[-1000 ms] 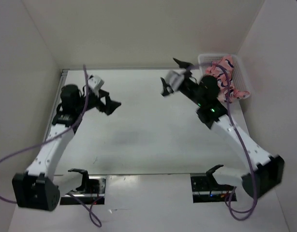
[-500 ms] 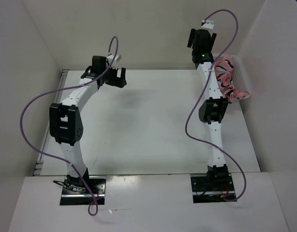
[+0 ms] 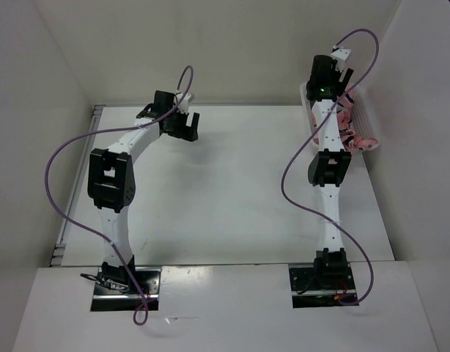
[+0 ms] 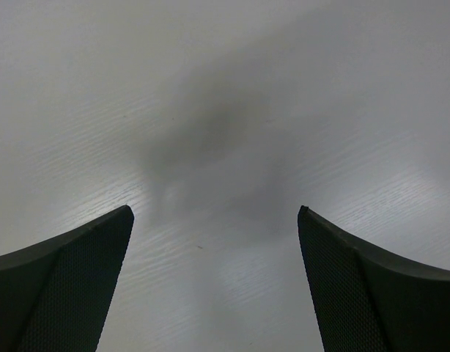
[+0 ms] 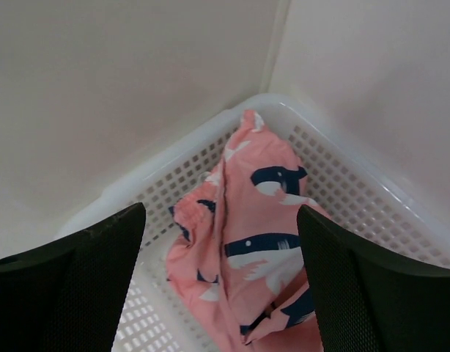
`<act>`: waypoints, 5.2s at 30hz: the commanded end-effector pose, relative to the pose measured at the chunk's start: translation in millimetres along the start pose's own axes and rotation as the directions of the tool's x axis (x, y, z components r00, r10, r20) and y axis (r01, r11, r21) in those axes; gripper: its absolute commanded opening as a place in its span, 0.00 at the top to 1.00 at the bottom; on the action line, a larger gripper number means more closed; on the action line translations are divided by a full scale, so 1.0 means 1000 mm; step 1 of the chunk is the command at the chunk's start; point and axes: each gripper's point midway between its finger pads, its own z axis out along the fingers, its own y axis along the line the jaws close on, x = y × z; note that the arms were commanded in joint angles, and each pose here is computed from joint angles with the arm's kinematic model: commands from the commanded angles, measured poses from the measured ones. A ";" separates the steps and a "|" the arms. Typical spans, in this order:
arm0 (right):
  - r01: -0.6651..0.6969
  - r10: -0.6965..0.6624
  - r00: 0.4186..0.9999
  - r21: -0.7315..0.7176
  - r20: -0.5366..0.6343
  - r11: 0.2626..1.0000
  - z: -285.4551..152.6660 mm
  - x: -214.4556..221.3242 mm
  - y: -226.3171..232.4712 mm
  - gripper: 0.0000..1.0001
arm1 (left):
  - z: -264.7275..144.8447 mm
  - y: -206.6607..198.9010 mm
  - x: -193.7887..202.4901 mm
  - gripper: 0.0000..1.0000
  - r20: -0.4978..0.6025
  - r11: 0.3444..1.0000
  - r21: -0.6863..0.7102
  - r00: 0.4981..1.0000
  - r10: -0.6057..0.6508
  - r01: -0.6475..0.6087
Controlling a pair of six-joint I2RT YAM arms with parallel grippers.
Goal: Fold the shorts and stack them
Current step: Grab the shorts from the pile, then move the shorts to the center of the board
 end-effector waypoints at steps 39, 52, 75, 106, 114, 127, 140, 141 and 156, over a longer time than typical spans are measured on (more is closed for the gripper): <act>0.072 -0.075 0.989 -0.027 -0.128 0.997 -0.007 0.034 -0.002 1.00 | -0.002 -0.022 -0.029 0.00 0.047 0.997 -0.051 0.997 0.066 -0.063; 0.000 -0.005 0.996 -0.054 -0.093 0.999 -0.095 -0.040 0.015 1.00 | -0.037 -0.039 -0.055 0.00 0.125 0.997 0.003 0.989 0.080 -0.081; -0.084 0.266 0.850 -0.380 0.456 0.921 -0.366 -0.351 -0.083 1.00 | -0.128 -0.077 -0.124 0.00 0.341 0.983 0.093 0.932 0.120 -0.160; -0.127 -0.140 0.966 -0.871 -0.217 0.475 -0.440 -0.061 0.184 0.01 | -0.175 0.006 -0.058 0.00 0.175 0.990 -0.138 0.984 0.012 0.012; 0.003 -0.319 0.917 -0.794 -0.240 0.608 -0.340 0.024 0.110 0.01 | -0.115 -0.125 0.111 0.00 -0.300 0.982 0.138 0.940 0.165 -0.128; 0.134 -0.406 0.896 -0.759 -0.182 0.637 -0.320 0.069 0.038 0.03 | -0.052 -0.160 0.174 0.00 -0.298 0.938 0.085 0.889 0.347 -0.337; 0.028 -0.326 0.918 -0.782 -0.227 0.623 -0.330 0.063 0.050 0.03 | -0.031 0.053 0.082 0.06 0.100 0.812 -0.583 0.990 0.096 -0.019; 0.011 -0.311 0.921 -0.785 -0.233 0.620 -0.331 0.061 0.053 0.03 | -0.036 0.082 0.075 0.06 0.142 0.789 -0.613 0.988 0.065 0.036; -0.045 -0.313 0.917 -0.845 -0.246 0.533 -0.347 0.068 0.065 0.03 | -0.072 -0.103 0.021 0.00 0.149 0.984 -0.006 0.973 0.179 -0.180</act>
